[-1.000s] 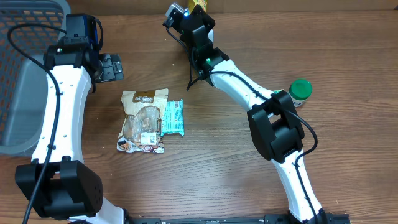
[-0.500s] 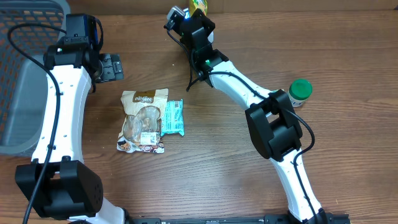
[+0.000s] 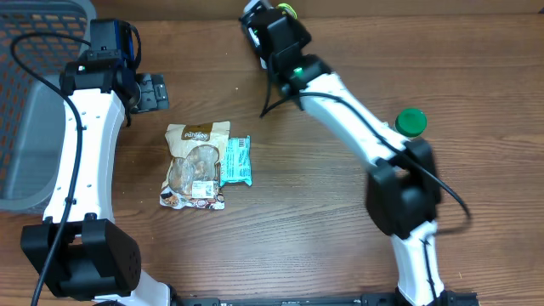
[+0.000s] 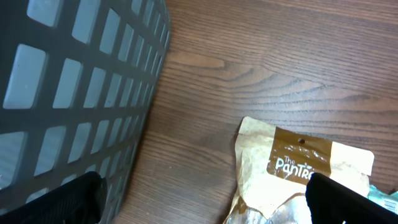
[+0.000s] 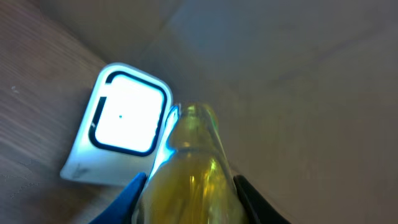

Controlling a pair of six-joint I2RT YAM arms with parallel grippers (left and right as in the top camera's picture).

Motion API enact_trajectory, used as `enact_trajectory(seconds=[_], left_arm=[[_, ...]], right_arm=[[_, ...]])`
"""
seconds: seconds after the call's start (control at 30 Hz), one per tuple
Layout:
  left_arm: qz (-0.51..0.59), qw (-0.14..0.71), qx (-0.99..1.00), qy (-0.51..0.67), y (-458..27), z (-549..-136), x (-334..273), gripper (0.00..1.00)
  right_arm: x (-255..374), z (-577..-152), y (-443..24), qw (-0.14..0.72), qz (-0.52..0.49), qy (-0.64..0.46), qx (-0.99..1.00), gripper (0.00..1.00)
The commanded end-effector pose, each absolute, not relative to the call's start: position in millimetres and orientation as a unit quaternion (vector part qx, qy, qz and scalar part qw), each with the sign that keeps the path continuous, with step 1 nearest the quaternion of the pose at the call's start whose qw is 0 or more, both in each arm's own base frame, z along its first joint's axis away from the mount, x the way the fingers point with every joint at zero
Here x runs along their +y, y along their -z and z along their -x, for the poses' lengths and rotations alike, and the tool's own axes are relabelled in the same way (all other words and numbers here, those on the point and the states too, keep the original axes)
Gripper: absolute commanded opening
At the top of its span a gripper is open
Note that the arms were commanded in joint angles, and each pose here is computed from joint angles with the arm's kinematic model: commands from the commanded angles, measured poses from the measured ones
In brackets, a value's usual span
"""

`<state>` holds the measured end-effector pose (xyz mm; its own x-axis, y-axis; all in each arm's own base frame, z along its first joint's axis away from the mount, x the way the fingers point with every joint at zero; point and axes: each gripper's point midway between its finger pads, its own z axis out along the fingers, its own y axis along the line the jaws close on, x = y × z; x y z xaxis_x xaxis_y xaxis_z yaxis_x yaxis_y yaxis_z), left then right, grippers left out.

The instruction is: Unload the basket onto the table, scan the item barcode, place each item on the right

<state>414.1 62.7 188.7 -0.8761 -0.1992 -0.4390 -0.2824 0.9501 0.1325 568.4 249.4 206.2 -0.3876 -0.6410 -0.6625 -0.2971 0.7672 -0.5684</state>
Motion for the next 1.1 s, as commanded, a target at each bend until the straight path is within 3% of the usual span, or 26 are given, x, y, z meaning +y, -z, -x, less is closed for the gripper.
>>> enact_trajectory(seconds=[0.0,0.27,0.5,0.67,1.07], left_arm=[[0.124,0.231,0.960,-0.098,-201.2,-417.0,66.5,1.00],[0.124,0.231,0.960,-0.098,-201.2,-417.0,66.7,1.00],[0.124,0.231,0.960,-0.098,-201.2,-417.0,66.5,1.00],[0.124,0.231,0.960,-0.098,-201.2,-417.0,66.5,1.00],[0.124,0.231,0.960,-0.098,-201.2,-417.0,66.5,1.00]], right_arm=[[211.4,-540.0,-267.2,0.479,0.148,0.069,0.862,0.16],[139.3,-469.8,-194.6,0.243,0.026,-0.019,0.970,0.17],[95.7,-409.9,-168.2,0.079,-0.038,-0.056,0.995,0.18],[73.0,-382.2,-149.5,0.011,-0.062,-0.039,0.997,0.22],[54.1,-352.0,-104.4,-0.053,-0.063,0.015,0.996,0.25]])
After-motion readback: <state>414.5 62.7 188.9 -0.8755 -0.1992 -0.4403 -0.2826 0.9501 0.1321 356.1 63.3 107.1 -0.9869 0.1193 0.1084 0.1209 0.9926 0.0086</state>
